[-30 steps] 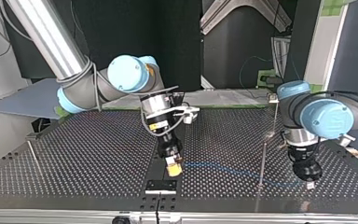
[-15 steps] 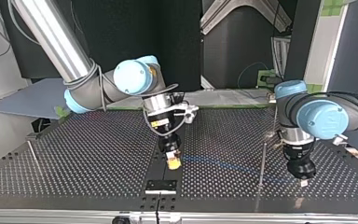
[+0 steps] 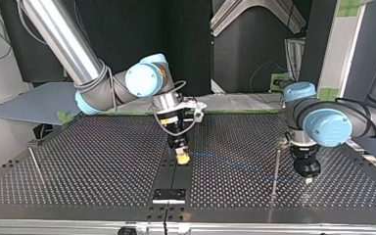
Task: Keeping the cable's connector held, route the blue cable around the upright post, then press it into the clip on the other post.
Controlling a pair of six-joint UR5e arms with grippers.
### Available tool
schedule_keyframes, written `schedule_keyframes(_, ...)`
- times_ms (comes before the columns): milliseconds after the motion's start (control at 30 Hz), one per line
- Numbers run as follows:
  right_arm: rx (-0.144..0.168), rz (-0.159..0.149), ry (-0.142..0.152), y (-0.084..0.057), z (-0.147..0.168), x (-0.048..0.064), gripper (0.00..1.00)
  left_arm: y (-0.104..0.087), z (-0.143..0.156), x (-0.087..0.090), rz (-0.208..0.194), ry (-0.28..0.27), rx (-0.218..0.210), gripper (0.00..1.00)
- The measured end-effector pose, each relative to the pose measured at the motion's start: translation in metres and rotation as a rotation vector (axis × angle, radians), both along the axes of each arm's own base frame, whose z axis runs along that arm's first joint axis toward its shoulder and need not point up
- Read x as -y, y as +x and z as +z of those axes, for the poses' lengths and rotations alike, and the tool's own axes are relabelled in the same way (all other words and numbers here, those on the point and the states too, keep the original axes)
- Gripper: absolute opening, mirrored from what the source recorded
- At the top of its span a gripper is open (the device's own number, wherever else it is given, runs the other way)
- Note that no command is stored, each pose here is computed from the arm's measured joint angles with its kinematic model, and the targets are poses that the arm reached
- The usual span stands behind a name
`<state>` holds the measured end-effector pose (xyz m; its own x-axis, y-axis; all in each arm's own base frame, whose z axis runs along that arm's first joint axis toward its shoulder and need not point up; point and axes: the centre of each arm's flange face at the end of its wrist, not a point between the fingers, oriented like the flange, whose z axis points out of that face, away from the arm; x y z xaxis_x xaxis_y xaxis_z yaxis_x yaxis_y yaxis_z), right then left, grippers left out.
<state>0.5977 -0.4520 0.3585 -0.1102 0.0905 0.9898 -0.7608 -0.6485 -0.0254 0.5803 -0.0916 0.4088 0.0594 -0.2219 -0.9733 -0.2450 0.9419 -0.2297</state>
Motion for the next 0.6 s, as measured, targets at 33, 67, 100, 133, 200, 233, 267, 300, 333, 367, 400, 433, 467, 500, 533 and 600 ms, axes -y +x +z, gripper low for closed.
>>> schedule_keyframes(33,-0.002,-0.001,0.002,0.0,-0.002,0.0,0.0,-0.001,-0.003,0.001,-0.002,-0.004,-0.004,0.0)
schedule_keyframes(67,-0.005,-0.002,0.005,-0.001,-0.004,-0.001,0.0,-0.002,-0.006,0.002,-0.004,-0.008,-0.006,0.0)
schedule_keyframes(100,-0.007,-0.003,0.008,-0.001,-0.005,-0.001,0.0,-0.003,-0.007,0.003,-0.005,-0.013,-0.008,0.0)
schedule_keyframes(133,-0.01,-0.004,0.01,-0.002,-0.007,-0.001,0.0,-0.003,-0.009,0.003,-0.007,-0.018,-0.009,0.0)
schedule_keyframes(200,-0.016,-0.006,0.014,-0.003,-0.011,-0.002,0.0,-0.004,-0.011,0.006,-0.014,-0.031,-0.009,0.0)
schedule_keyframes(233,-0.019,-0.007,0.016,-0.003,-0.012,-0.002,0.0,-0.004,-0.012,0.007,-0.018,-0.036,-0.009,0.07)
schedule_keyframes(267,-0.023,-0.009,0.019,-0.004,-0.015,-0.003,0.0,-0.004,-0.013,0.008,-0.026,-0.045,-0.01,0.18)
schedule_keyframes(300,-0.026,-0.011,0.022,-0.004,-0.017,-0.003,0.0,-0.003,-0.016,0.01,-0.036,-0.054,-0.014,0.18)
schedule_keyframes(333,-0.028,-0.012,0.024,-0.005,-0.019,-0.003,0.0,-0.002,-0.019,0.012,-0.044,-0.06,-0.02,0.29)
schedule_keyframes(367,-0.032,-0.013,0.028,-0.005,-0.022,-0.004,0.0,-0.001,-0.023,0.014,-0.053,-0.064,-0.029,0.35)
schedule_keyframes(400,-0.034,-0.015,0.03,-0.006,-0.024,-0.004,0.0,0.0,-0.027,0.016,-0.061,-0.068,-0.04,0.35)
schedule_keyframes(433,-0.037,-0.015,0.033,-0.007,-0.026,-0.005,0.0,0.001,-0.032,0.018,-0.067,-0.07,-0.053,0.45)
schedule_keyframes(467,-0.042,-0.016,0.038,-0.007,-0.03,-0.006,0.0,0.002,-0.039,0.02,-0.071,-0.072,-0.07,0.52)
schedule_keyframes(500,-0.046,-0.017,0.041,-0.008,-0.033,-0.006,0.0,0.002,-0.043,0.021,-0.071,-0.074,-0.081,0.52)
schedule_keyframes(533,-0.05,-0.019,0.044,-0.009,-0.035,-0.007,0.0,0.002,-0.046,0.022,-0.07,-0.076,-0.09,0.6)
schedule_keyframes(600,-0.059,-0.022,0.052,-0.01,-0.041,-0.008,0.0,0.002,-0.051,0.022,-0.062,-0.077,-0.107,0.6)
